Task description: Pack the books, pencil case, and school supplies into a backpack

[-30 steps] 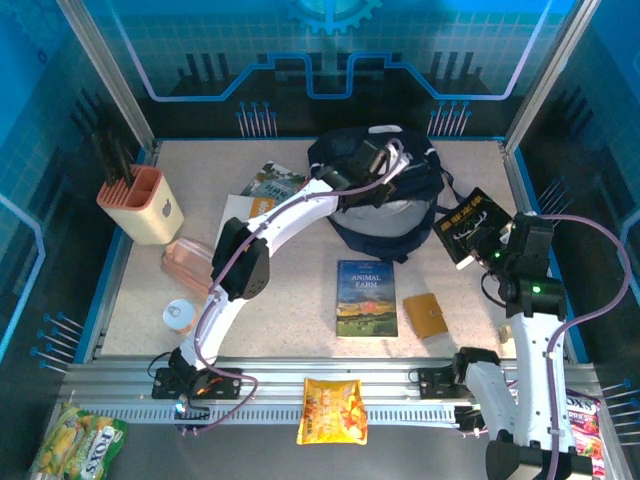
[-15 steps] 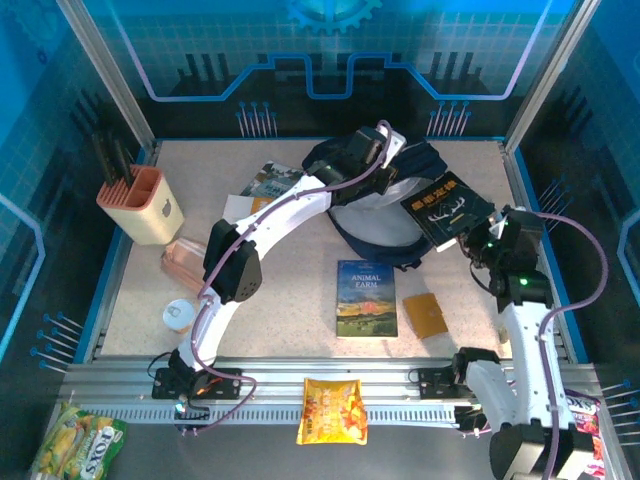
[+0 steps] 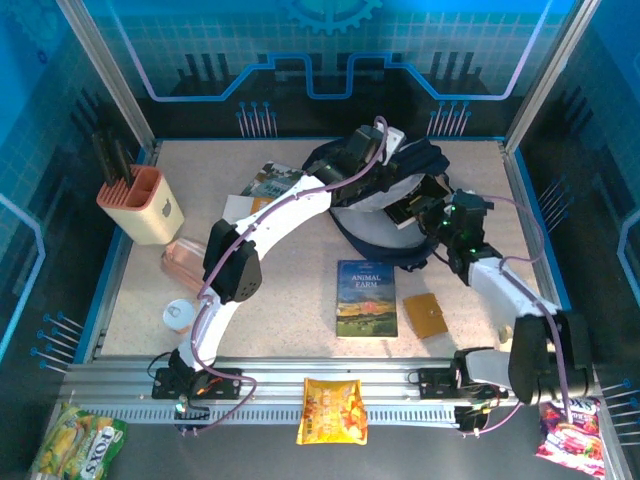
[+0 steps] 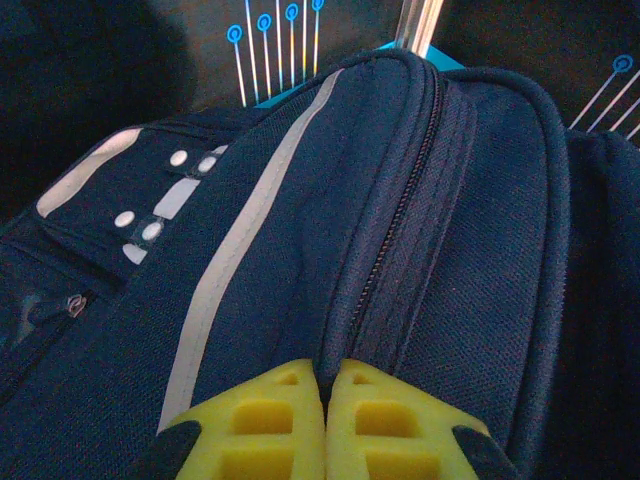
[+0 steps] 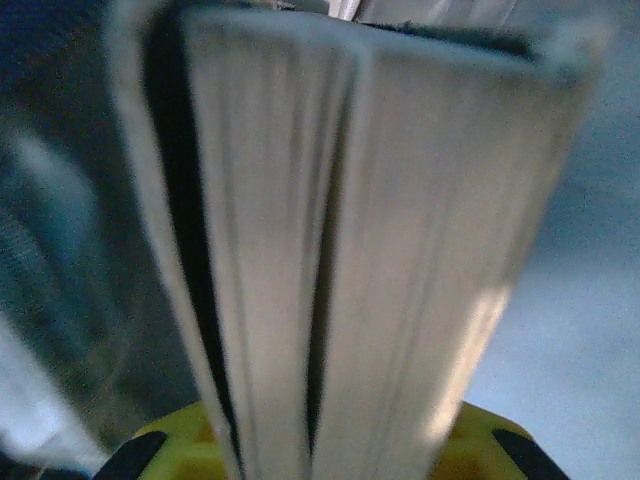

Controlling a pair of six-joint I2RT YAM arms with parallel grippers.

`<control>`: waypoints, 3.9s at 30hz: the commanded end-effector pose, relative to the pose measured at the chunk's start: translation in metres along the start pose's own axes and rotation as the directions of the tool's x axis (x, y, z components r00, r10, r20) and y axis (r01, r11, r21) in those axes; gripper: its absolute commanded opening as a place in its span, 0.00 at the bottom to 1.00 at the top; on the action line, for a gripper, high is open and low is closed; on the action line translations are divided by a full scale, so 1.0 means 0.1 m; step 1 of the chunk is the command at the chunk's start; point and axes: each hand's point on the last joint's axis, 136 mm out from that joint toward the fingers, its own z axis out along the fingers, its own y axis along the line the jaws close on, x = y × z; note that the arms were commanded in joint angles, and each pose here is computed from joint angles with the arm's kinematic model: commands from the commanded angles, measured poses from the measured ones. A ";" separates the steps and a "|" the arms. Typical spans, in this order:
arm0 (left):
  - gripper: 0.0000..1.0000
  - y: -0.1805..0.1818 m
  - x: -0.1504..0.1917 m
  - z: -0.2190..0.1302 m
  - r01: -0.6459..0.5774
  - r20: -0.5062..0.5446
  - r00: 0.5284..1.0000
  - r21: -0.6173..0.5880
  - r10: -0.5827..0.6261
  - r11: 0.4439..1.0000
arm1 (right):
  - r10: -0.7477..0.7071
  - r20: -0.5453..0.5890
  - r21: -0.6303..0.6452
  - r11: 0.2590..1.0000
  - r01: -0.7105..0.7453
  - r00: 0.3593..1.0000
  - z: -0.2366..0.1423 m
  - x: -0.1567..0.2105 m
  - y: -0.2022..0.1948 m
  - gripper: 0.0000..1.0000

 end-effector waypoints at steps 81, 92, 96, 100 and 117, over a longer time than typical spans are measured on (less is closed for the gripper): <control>0.57 -0.14 2.87 -1.28 0.762 -0.598 0.425 -0.169 -0.679 0.626 | -0.464 -0.628 0.275 0.619 0.735 0.625 -0.56 1.95 -1.12 0.73; 0.55 -0.12 3.07 -1.27 0.738 -0.623 0.404 -0.210 -0.670 0.641 | -0.419 -0.758 0.171 0.612 0.772 0.500 -0.44 2.45 -1.36 0.71; 0.57 0.15 3.14 -1.38 0.707 -0.571 0.414 -0.289 -0.709 0.645 | -0.423 -0.776 0.064 0.685 0.726 0.467 -0.34 2.73 -1.24 0.69; 0.59 0.38 3.19 -1.52 0.716 -0.512 0.408 -0.334 -0.756 0.613 | -0.431 -0.780 0.023 0.705 0.709 0.454 -0.22 2.84 -1.15 0.68; 0.58 0.38 3.38 -1.48 0.763 -0.551 0.312 -0.341 -0.774 0.549 | -0.419 -0.782 0.023 0.720 0.693 0.462 -0.06 2.88 -1.12 0.63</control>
